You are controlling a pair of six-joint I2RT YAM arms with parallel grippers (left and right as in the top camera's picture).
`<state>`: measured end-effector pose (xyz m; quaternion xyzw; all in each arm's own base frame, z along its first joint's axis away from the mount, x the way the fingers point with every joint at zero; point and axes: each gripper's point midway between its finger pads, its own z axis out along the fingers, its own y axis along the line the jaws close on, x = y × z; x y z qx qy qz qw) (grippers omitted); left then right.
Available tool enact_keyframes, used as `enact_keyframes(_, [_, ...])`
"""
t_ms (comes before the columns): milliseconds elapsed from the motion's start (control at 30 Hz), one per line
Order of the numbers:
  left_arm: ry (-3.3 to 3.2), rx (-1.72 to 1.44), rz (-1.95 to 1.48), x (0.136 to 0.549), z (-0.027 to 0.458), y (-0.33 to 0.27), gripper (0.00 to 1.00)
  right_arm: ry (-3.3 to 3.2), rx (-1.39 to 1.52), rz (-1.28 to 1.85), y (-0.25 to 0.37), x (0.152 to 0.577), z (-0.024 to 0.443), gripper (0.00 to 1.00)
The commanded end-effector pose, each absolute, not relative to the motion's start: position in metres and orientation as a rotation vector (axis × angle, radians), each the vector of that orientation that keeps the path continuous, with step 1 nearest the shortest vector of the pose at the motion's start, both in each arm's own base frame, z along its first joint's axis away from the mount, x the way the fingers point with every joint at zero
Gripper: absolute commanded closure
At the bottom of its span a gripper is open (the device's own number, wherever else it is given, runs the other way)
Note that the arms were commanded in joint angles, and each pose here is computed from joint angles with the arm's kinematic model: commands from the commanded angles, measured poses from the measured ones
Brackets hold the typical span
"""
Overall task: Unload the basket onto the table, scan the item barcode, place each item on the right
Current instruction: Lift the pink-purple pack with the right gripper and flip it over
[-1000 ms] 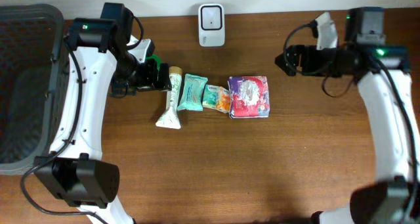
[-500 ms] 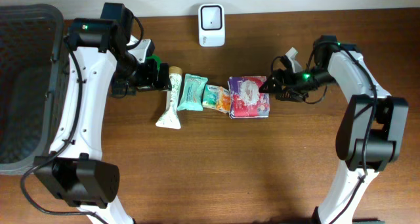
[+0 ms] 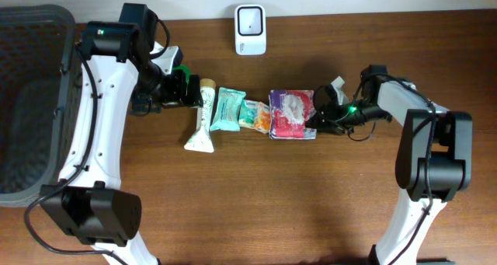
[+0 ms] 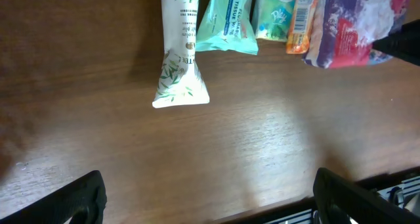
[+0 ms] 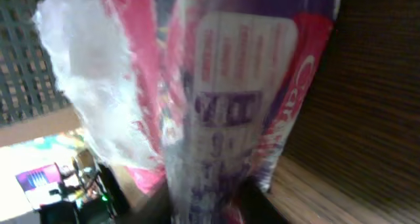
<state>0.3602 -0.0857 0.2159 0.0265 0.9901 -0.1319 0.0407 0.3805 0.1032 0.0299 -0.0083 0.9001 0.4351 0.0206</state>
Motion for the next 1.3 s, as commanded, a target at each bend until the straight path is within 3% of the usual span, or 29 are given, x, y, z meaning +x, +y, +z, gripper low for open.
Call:
enact_keyframes(0, [3.017, 0.086, -0.419, 0.358, 0.222, -0.087, 0.01, 2.837, -0.037, 1.230, 0.097, 0.394, 0.040, 0.96])
enact_keyframes(133, [3.017, 0.086, -0.419, 0.358, 0.222, -0.087, 0.01, 2.942, 0.000, 0.775, 0.060, 0.417, 0.081, 0.96])
enact_keyframes(300, [3.016, 0.086, -0.419, 0.358, 0.222, -0.087, 0.01, 2.949, 0.226, -0.172, -0.009, 0.423, 0.133, 0.96])
enact_keyframes(333, [3.017, 0.086, -0.419, 0.358, 0.222, -0.087, 0.01, 2.945, 0.199, -0.204, -0.005, 0.423, 0.133, 0.96])
enact_keyframes(367, [3.017, 0.086, -0.419, 0.358, 0.222, -0.087, 0.01, 2.953, 0.154, -0.158, 0.012, 0.424, 0.130, 0.87])
enact_keyframes(400, [3.017, 0.086, -0.419, 0.358, 0.222, -0.087, 0.01, 2.963, 0.107, -0.087, 0.027, 0.424, 0.128, 0.59])
enact_keyframes(433, [3.017, 0.086, -0.419, 0.358, 0.222, -0.087, 0.01, 2.965, -0.009, 0.075, 0.051, 0.426, 0.127, 0.16])
enact_keyframes(500, [3.017, 0.086, -0.419, 0.358, 0.222, -0.087, 0.01, 2.963, -0.061, 0.272, 0.064, 0.428, 0.124, 0.00])
enact_keyframes(733, [3.017, 0.086, -0.419, 0.358, 0.222, -0.087, 0.01, 2.826, -0.247, 1.103, 0.087, 0.417, 0.082, 0.01])
enact_keyframes(800, [3.017, 0.086, -0.419, 0.358, 0.222, -0.087, 0.01, 2.809, -0.228, 1.175, 0.092, 0.418, 0.066, 0.01])
enact_keyframes(933, [3.017, 0.086, -0.419, 0.358, 0.222, -0.087, 0.01, 2.857, -0.199, 1.207, 0.093, 0.417, 0.032, 0.12])
enact_keyframes(1000, [3.017, 0.086, -0.419, 0.358, 0.222, -0.087, 0.01, 2.888, -0.175, 1.230, 0.093, 0.414, 0.016, 0.28])
enact_keyframes(1033, [3.017, 0.086, -0.419, 0.358, 0.222, -0.087, 0.01, 2.898, -0.165, 1.243, 0.094, 0.412, 0.015, 0.62])
enact_keyframes(1100, [3.017, 0.086, -0.419, 0.358, 0.222, -0.087, 0.01, 2.897, -0.151, 1.240, 0.094, 0.413, 0.018, 0.96])
enact_keyframes(1200, [3.017, 0.086, -0.419, 0.358, 0.222, -0.087, 0.01, 2.920, -0.073, 1.082, 0.081, 0.429, 0.044, 0.96])
enact_keyframes(1267, [3.017, 0.086, -0.419, 0.358, 0.222, -0.087, 0.01, 2.968, -0.016, 0.749, 0.057, 0.444, 0.072, 0.96])
